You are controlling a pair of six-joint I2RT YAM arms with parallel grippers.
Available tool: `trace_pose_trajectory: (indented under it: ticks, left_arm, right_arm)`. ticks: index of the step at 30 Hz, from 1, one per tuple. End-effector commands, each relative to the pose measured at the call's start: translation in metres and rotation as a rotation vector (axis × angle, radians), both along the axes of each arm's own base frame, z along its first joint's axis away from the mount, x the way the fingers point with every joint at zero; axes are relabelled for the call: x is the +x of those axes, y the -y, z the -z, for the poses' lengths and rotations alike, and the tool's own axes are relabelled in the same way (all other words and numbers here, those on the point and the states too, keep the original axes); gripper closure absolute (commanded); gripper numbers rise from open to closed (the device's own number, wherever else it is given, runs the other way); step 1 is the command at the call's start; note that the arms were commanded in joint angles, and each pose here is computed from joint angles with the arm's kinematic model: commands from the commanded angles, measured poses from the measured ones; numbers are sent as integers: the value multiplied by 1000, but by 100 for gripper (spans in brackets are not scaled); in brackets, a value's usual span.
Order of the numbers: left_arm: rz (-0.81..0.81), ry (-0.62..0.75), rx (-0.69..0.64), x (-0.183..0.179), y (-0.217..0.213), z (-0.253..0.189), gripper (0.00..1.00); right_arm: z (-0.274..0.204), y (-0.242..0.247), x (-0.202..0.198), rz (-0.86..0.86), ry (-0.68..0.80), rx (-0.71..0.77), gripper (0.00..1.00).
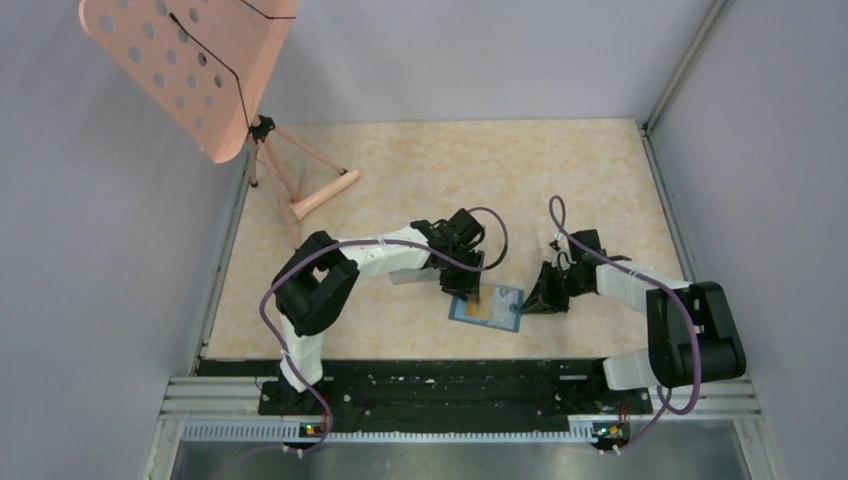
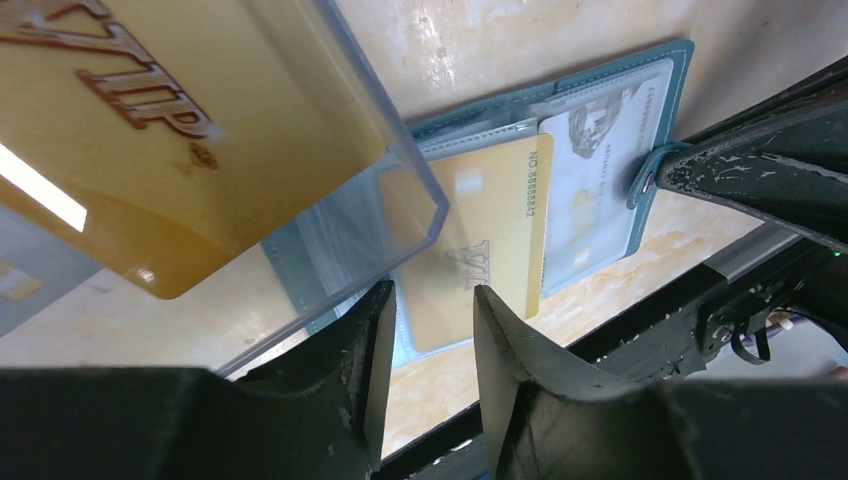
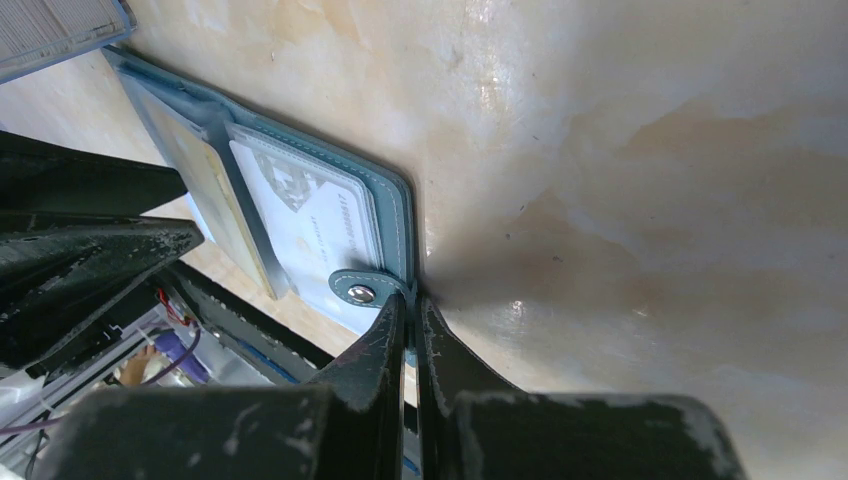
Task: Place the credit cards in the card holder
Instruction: Turn over the card slot in the card holder.
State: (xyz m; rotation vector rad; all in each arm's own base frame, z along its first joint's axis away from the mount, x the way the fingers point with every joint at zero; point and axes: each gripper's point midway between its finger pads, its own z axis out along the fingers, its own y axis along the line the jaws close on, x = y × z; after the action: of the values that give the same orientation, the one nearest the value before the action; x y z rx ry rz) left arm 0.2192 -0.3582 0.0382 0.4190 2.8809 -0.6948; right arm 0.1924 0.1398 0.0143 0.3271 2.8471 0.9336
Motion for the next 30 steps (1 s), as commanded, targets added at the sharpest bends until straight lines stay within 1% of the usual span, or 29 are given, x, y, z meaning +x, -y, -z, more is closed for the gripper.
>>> trace_pose_trajectory:
  ticks: [1, 5, 7, 9, 11, 15, 17, 22, 26, 30]
  left_arm:
    - [27, -15, -52, -4, 14, -3, 64]
    - [40, -36, -134, -8, 27, -13, 67]
    - [44, -40, -175, -10, 32, -19, 68]
    - [39, -36, -179, -9, 33, -21, 67]
    - [23, -23, -147, -6, 27, -20, 64]
    - [-28, 35, -23, 2, 4, -16, 54]
    - [-52, 63, 30, 7, -7, -14, 52]
    - [-69, 62, 112, 7, -20, -1, 50]
    - [-62, 49, 137, 7, -22, 8, 49]
    - [-40, 24, 119, 3, -15, 12, 49]
  right_arm:
    - [-1, -1, 8, -19, 33, -8, 100]
    - [-2, -1, 9, -19, 37, -6, 100]
    - [-2, -1, 9, -20, 35, -5, 100]
    - [-2, -1, 9, -22, 36, -6, 100]
    - [-2, -1, 8, -23, 35, -5, 100]
    - [-2, -1, 8, -23, 37, -4, 100]
    - [-3, -1, 8, -24, 39, -4, 100]
    - [-3, -1, 9, -27, 40, -5, 100]
    - [-3, -1, 9, -32, 40, -9, 100]
    - [-3, -1, 9, -33, 39, -8, 100]
